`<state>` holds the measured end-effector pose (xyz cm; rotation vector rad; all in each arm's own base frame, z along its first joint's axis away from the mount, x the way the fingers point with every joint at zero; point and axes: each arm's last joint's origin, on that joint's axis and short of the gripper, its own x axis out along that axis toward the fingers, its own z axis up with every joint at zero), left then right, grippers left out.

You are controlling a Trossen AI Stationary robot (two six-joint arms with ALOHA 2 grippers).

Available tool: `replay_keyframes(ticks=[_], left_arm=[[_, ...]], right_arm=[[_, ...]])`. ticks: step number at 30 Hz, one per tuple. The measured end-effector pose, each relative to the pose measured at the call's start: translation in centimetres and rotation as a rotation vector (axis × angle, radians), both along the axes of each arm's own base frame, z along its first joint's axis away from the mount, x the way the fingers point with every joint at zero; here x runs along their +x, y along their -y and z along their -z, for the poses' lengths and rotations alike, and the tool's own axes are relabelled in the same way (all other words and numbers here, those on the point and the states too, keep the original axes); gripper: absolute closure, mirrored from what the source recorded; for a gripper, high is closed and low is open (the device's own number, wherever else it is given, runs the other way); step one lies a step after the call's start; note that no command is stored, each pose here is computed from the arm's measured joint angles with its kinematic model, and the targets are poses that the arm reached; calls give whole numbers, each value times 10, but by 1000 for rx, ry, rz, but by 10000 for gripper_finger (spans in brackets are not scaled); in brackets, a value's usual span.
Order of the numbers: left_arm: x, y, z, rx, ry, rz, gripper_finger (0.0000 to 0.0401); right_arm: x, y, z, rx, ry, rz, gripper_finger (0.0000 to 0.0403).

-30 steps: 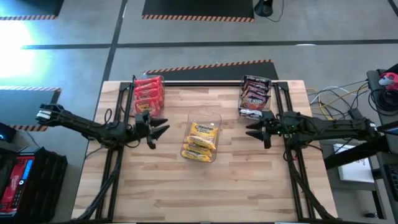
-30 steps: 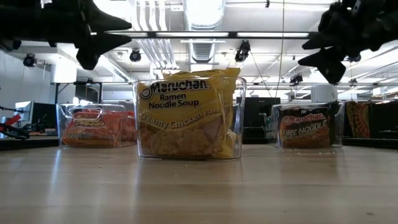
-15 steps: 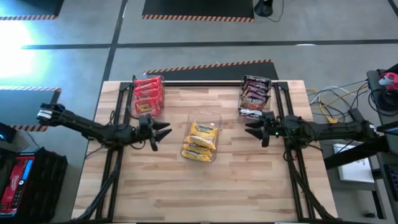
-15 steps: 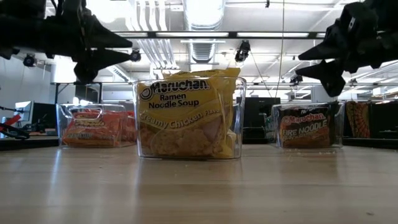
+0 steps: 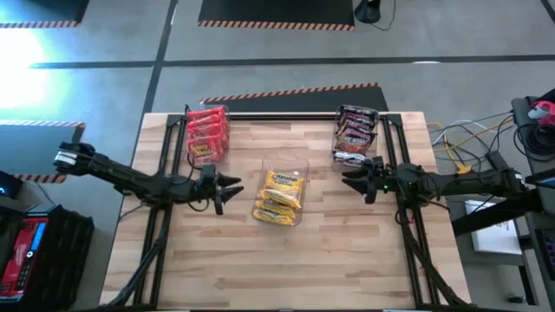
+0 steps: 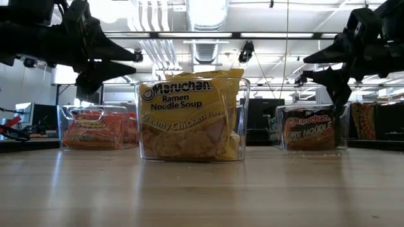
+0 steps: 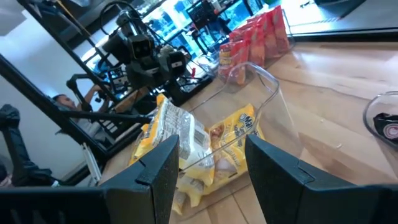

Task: Sort Maruchan noodles
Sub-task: Return to Home Position

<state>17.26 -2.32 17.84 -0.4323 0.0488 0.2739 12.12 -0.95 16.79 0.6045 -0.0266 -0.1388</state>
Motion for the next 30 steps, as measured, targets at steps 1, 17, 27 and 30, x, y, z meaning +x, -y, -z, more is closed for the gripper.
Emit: replay_keyframes(ticks=[1,17,27,30], left_arm=[[1,0,1,-4,-8,1,249],[-15,-2,29,-122,103,53,249],[-14,-1,30,-52,75,84,249],[-14,-1,30,-52,74,84,249]], right_arm=[[0,0,0,0,-2,2,232],[1,0,2,39,-16,10,232],[1,0,3,40,-18,1,232],[1,0,3,40,-18,1,232]])
